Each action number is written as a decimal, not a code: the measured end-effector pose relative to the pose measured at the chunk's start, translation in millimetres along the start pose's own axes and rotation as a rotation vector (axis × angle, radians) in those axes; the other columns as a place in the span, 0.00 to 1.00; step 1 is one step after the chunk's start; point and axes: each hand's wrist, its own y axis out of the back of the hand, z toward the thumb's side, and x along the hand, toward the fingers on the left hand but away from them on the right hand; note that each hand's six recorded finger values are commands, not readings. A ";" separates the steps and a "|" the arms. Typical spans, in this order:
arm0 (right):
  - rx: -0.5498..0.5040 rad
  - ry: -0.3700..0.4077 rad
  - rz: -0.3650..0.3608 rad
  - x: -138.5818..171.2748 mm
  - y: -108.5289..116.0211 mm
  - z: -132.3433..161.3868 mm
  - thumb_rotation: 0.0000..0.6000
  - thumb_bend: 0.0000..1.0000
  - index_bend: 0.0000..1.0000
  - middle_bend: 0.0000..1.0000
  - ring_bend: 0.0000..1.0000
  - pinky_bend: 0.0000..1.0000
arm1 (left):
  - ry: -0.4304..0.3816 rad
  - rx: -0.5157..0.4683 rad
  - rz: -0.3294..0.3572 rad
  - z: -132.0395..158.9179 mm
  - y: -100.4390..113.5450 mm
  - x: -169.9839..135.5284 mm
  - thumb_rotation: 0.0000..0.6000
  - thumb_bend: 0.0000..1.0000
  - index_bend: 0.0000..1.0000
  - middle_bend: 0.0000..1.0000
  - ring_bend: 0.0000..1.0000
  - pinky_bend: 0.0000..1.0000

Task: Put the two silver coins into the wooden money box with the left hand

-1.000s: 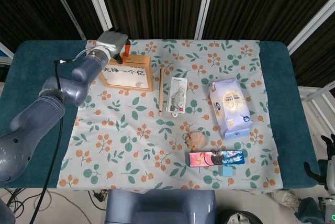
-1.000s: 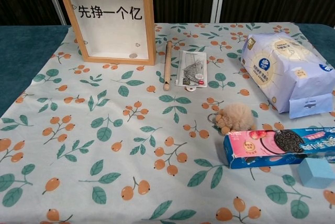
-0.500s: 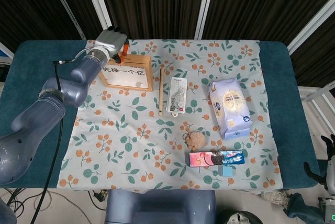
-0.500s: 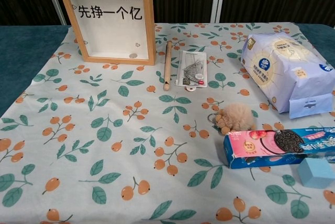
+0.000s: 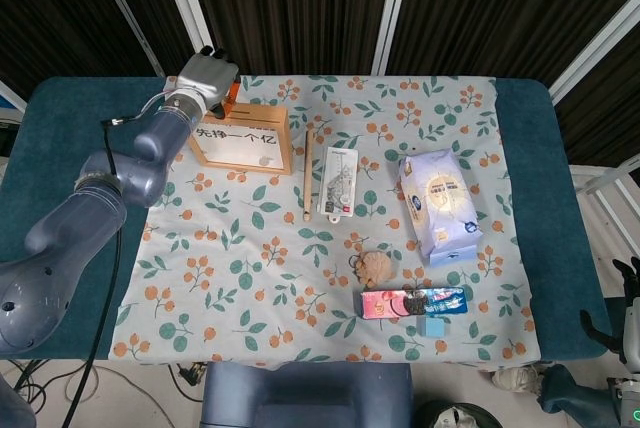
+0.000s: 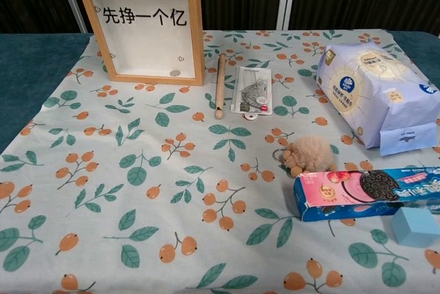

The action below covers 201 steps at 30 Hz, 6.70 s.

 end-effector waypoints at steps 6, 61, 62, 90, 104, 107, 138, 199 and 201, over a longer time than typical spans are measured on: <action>-0.001 -0.002 0.000 0.0 0.2 -0.3 1.00 0.37 0.16 0.05 0.00 0.00 | 0.004 0.026 0.000 1.6 -1.6 -0.2 1.00 0.59 0.58 0.18 0.00 0.00; -0.001 -0.001 -0.003 -0.4 1.2 0.5 1.00 0.37 0.16 0.05 0.00 0.00 | 0.026 0.115 0.043 9.7 -2.7 -4.2 1.00 0.54 0.53 0.17 0.00 0.00; -0.001 -0.002 -0.003 -0.3 1.1 0.6 1.00 0.37 0.16 0.05 0.00 0.00 | 0.026 0.117 0.044 10.0 -2.7 -4.2 1.00 0.54 0.53 0.17 0.00 0.00; -0.005 -0.002 -0.002 -0.5 1.1 0.8 1.00 0.37 0.16 0.05 0.00 0.00 | 0.021 0.151 0.054 14.0 -5.8 -5.1 1.00 0.44 0.53 0.17 0.00 0.00; -0.007 -0.003 -0.003 -0.7 1.0 0.8 1.00 0.37 0.16 0.05 0.00 0.00 | 0.020 0.161 0.058 15.7 -6.3 -5.0 1.00 0.41 0.53 0.17 0.00 0.00; -0.008 -0.004 -0.003 -0.6 1.1 0.8 1.00 0.37 0.16 0.05 0.00 0.00 | 0.020 0.161 0.060 16.1 -5.8 -5.1 1.00 0.39 0.53 0.17 0.00 0.00; -0.008 -0.006 -0.008 -0.6 1.2 1.1 1.00 0.37 0.16 0.05 0.00 0.00 | 0.023 0.201 0.074 17.3 -8.3 -5.1 1.00 0.33 0.51 0.17 0.00 0.00; 0.196 0.472 -0.033 9.6 -1.5 46.8 1.00 0.37 0.16 0.05 0.00 0.00 | 0.045 -0.342 0.458 -113.6 -208.7 -290.7 1.00 0.32 0.22 0.02 0.00 0.00; 0.210 0.492 -0.044 11.4 -1.7 49.9 1.00 0.37 0.16 0.05 0.00 0.00 | 0.046 -0.355 0.443 -111.4 -221.7 -298.9 1.00 0.32 0.22 0.01 0.00 0.00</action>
